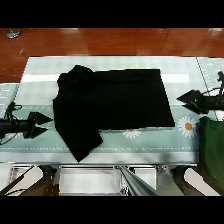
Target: Fold the shirts.
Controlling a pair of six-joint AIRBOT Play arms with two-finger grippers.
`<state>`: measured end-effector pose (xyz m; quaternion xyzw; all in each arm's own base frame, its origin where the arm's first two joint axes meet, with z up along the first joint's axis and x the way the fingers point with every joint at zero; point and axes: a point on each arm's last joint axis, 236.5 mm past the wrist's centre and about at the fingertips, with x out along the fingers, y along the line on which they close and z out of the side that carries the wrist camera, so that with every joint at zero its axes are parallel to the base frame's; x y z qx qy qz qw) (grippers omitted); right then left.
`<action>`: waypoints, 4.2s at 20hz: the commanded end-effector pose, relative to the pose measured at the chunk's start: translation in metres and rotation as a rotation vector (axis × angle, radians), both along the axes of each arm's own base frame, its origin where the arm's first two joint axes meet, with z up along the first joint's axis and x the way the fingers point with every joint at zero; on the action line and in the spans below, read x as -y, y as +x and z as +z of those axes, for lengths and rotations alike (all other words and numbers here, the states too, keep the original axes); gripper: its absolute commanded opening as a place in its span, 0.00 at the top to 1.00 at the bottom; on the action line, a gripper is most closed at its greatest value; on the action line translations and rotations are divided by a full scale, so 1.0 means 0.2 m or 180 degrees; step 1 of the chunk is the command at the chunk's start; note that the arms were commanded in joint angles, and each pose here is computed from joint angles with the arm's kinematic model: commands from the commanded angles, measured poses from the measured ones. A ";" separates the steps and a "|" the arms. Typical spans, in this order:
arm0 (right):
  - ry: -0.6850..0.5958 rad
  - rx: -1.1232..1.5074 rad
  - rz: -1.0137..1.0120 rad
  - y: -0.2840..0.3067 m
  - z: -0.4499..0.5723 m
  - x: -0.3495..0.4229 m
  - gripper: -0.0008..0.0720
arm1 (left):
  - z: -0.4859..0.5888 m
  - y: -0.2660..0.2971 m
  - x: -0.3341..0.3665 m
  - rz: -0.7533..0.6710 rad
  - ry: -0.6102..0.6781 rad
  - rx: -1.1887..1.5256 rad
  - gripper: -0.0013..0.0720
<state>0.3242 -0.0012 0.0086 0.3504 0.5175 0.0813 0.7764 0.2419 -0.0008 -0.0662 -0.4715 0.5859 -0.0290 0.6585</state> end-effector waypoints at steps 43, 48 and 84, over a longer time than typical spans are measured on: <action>-0.0255 0.0642 0.0336 0.63 0.57 -0.21 0.95 | 1.04 0.80 0.24 -0.0411 -0.0223 0.2179 0.94; -0.1030 0.1990 0.0516 0.49 1.63 -0.22 0.95 | 2.03 0.74 0.15 -0.0775 0.1755 0.3223 0.94; -0.0397 0.0800 0.0199 0.99 0.31 -0.15 0.95 | 0.64 1.33 0.08 -0.0229 0.1852 0.1810 0.94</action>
